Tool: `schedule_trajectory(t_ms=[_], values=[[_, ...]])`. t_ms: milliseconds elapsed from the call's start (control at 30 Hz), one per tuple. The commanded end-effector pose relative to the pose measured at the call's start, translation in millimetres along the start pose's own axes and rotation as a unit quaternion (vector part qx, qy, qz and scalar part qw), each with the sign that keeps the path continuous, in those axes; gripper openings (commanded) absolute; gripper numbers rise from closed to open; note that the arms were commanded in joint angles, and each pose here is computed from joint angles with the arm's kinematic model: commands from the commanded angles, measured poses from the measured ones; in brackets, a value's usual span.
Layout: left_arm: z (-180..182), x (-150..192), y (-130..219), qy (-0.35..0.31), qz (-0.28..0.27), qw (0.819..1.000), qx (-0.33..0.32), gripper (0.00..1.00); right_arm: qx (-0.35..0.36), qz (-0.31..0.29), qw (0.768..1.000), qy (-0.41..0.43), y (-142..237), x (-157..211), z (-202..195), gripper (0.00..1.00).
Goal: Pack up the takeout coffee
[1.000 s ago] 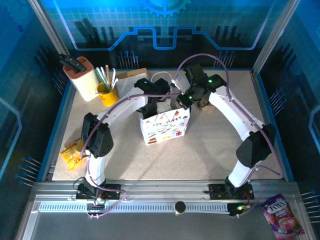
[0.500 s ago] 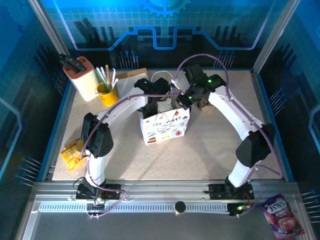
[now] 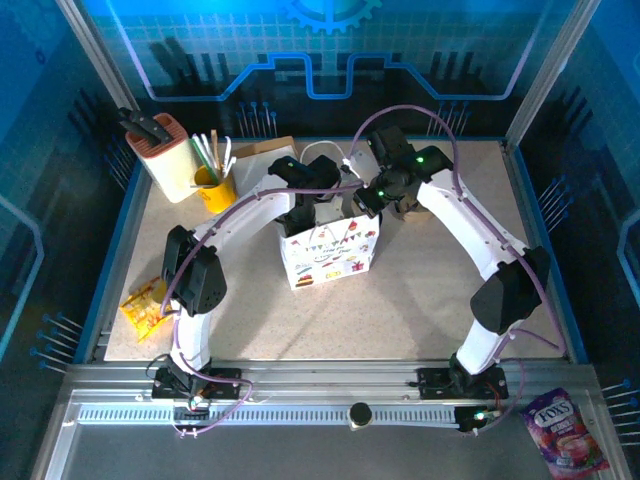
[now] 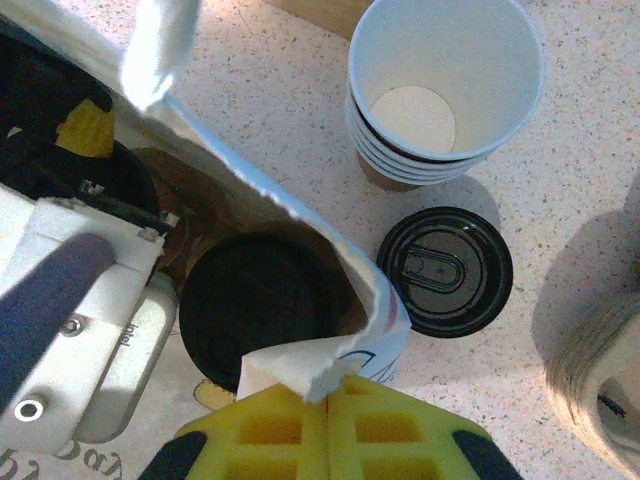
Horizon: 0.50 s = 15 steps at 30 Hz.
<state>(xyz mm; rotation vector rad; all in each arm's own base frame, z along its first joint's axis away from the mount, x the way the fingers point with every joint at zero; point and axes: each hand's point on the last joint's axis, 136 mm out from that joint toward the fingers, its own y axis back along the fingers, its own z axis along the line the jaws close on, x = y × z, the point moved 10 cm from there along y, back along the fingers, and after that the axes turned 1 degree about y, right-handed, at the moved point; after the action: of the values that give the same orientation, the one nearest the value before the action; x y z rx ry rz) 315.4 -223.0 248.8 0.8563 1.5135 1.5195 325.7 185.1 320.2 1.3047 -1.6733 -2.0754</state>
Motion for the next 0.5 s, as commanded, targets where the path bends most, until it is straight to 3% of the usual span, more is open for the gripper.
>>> schedule_trajectory(t_ms=[0,467], values=[[-1.4,5.9,24.3,-0.009,-0.023,1.0,0.005,0.48,-0.003,0.032,0.999,-0.001,-3.7,3.6,0.5,0.07],[0.3,5.3,19.7,-0.031,-0.021,0.999,0.008,0.47,-0.006,0.037,0.999,0.005,-7.8,1.5,0.0,0.07]])
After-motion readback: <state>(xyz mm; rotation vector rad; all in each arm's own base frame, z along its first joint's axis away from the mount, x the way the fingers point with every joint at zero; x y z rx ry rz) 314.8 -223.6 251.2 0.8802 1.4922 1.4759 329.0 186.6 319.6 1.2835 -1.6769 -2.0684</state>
